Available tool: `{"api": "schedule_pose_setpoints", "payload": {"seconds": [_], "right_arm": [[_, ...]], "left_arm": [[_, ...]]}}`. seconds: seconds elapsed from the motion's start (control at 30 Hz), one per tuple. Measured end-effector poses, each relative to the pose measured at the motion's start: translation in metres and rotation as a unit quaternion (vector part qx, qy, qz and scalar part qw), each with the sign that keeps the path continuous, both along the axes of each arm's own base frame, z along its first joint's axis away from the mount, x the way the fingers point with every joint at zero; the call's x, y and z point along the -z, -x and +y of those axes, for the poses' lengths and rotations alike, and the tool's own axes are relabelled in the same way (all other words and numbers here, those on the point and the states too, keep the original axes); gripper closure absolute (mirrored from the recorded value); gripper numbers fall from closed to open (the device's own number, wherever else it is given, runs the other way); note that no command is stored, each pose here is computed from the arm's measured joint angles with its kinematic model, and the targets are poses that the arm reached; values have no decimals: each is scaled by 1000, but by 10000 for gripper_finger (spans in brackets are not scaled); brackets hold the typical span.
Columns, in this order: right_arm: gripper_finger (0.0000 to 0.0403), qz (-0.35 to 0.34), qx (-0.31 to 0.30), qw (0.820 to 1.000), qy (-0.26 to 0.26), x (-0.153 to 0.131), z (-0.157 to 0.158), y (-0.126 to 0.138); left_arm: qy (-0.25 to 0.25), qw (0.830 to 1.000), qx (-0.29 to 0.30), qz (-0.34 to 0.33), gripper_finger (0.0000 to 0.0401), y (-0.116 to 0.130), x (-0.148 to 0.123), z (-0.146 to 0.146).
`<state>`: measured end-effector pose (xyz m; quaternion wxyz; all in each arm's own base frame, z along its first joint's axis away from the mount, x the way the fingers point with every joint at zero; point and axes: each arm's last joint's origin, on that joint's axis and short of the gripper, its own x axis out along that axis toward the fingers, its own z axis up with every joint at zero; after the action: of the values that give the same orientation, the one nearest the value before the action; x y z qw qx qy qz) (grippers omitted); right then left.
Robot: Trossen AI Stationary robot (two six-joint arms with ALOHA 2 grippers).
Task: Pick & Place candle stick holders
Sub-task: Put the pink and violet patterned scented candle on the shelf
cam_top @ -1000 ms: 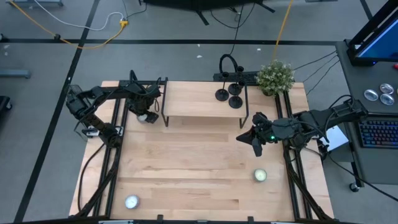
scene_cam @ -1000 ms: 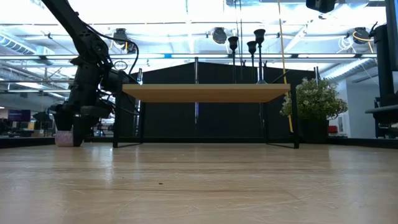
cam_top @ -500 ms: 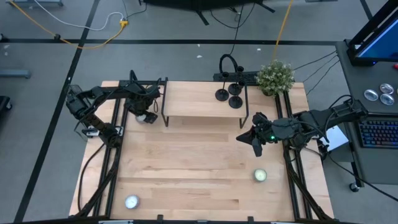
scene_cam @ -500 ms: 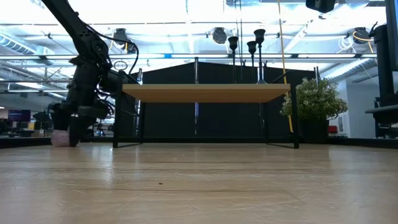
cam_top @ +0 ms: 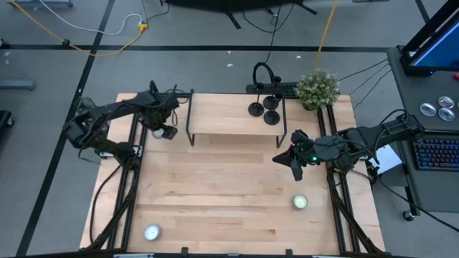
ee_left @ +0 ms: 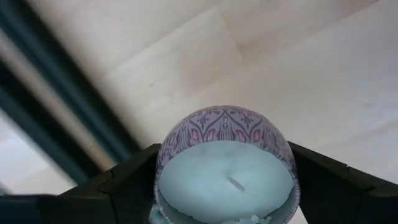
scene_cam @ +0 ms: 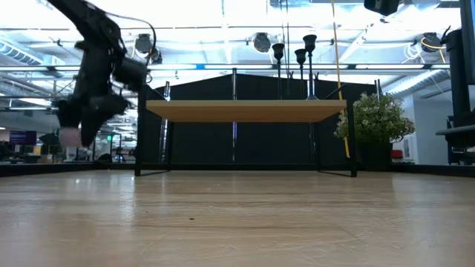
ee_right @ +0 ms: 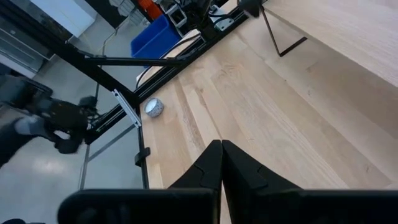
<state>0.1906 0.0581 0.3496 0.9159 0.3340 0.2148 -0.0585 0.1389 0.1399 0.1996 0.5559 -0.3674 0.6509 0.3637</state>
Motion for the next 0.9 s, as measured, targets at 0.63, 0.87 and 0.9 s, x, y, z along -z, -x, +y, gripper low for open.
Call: {"api": "schedule_pose_setpoints", "payload": {"seconds": [0.63, 0.87, 0.9], "right_arm": [[403, -1, -24, 999, 47, 0, 0, 0], [403, -1, -30, 998, 55, 0, 0, 0], [403, -1, -30, 998, 55, 0, 0, 0]], "left_arm": [[-158, 961, 11, -226, 100, -33, -232, -23], [-184, 949, 58, -250, 98, -90, -245, -14], [-180, 952, 66, -239, 91, -102, -240, -10]]}}
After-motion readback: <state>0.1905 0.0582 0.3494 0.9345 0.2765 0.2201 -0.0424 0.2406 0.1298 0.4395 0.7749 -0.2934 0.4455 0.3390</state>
